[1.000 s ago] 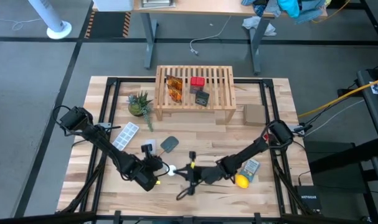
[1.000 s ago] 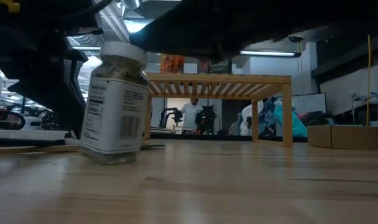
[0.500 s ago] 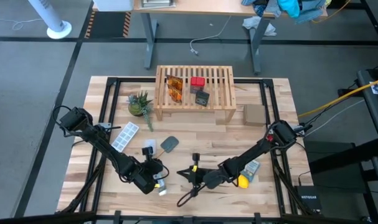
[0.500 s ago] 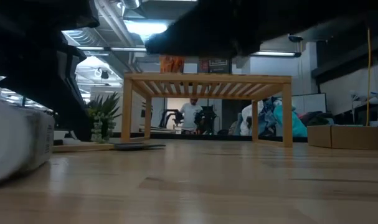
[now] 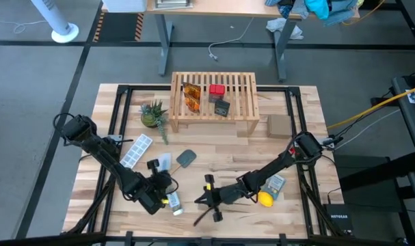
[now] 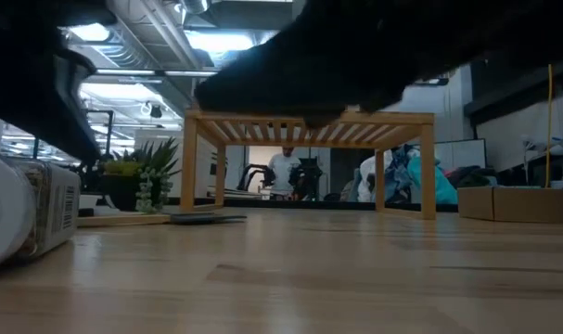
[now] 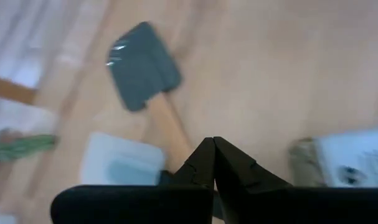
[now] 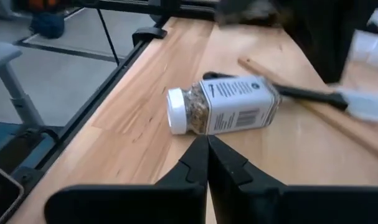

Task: Shelf spices
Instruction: Put the white seasoning bottle on the shelf

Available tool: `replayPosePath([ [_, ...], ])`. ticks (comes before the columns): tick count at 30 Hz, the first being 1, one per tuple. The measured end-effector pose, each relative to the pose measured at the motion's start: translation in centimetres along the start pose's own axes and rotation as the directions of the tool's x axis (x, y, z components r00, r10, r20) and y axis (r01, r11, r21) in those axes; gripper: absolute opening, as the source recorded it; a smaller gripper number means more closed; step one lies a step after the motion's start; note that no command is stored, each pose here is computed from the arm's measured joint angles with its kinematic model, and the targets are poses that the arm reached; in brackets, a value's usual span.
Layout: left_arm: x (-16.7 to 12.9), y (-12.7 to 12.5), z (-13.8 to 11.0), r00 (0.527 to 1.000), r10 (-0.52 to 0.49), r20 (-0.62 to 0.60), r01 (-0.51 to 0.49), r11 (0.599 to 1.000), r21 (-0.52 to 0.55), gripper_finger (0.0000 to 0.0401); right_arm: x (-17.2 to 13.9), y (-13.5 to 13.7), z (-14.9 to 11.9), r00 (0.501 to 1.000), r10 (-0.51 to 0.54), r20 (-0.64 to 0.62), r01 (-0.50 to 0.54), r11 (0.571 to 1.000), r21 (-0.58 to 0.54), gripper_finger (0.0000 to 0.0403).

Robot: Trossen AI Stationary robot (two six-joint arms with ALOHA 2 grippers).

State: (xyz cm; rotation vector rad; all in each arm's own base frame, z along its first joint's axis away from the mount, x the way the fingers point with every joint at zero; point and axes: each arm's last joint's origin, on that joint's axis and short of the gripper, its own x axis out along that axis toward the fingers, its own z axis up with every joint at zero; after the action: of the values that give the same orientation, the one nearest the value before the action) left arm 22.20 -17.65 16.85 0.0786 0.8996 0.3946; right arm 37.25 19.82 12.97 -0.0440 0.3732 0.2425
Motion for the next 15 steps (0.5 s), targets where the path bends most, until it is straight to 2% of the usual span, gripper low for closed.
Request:
replayPosePath([
  [6, -0.8, -1.1, -1.0, 0.998, -0.068, -0.017, 0.068, 0.997, -0.034, 0.0000, 1.7, -1.0, -1.8, 0.997, 0.072, 0.016, -0.073, 0.993, 0.097, 0.0007],
  [11, -1.1, -1.5, -1.5, 0.996, -0.090, -0.027, 0.088, 0.993, -0.076, 0.0000, 3.1, -0.5, -2.0, 0.990, 0.138, 0.013, -0.139, 0.986, 0.095, 0.0007],
  [15, -1.6, -2.0, -1.8, 0.991, -0.133, -0.031, 0.129, 0.986, -0.109, 0.0000, 3.4, -0.4, -1.8, 0.990, 0.141, -0.025, -0.138, 0.986, 0.089, 0.0007],
])
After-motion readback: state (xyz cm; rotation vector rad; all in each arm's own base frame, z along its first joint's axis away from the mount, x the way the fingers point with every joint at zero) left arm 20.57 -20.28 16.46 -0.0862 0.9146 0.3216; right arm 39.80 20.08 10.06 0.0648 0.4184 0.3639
